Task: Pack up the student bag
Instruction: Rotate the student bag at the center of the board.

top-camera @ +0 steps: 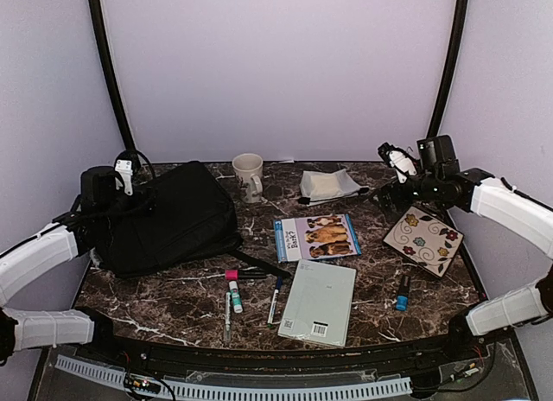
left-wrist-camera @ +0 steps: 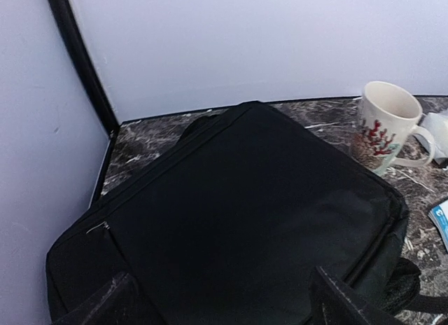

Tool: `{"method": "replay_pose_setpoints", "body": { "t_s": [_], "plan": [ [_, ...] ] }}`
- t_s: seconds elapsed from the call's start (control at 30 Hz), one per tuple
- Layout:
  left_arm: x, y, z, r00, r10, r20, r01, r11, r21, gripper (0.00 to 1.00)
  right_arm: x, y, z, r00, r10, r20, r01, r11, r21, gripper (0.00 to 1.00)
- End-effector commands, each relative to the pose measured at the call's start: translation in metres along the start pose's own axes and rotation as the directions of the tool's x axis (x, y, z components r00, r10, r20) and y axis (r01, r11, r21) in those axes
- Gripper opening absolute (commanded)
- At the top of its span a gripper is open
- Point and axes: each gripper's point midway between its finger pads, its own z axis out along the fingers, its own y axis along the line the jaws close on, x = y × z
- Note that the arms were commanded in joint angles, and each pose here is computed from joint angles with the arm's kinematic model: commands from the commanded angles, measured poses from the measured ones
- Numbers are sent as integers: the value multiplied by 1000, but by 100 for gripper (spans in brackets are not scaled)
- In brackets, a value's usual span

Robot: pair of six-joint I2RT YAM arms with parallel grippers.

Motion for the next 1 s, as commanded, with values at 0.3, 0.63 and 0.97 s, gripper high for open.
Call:
{"method": "replay_pose_setpoints", "body": {
  "t_s": [0.3,0.63,0.97],
  "plan": [
    [13,72,36,912,-288,-292,223,946,-237,92,-42,78,8,995,-45,92,80,902,-425,94],
    [20,94,85,855,-376,-357,302,921,-246,94,-71,138,38,987,-80,139,139,858,-494,86],
    [21,114,135,860,-352,-369,286,932,-224,93,-59,215,79,984,-161,79,177,813,-555,65]
  ]
}}
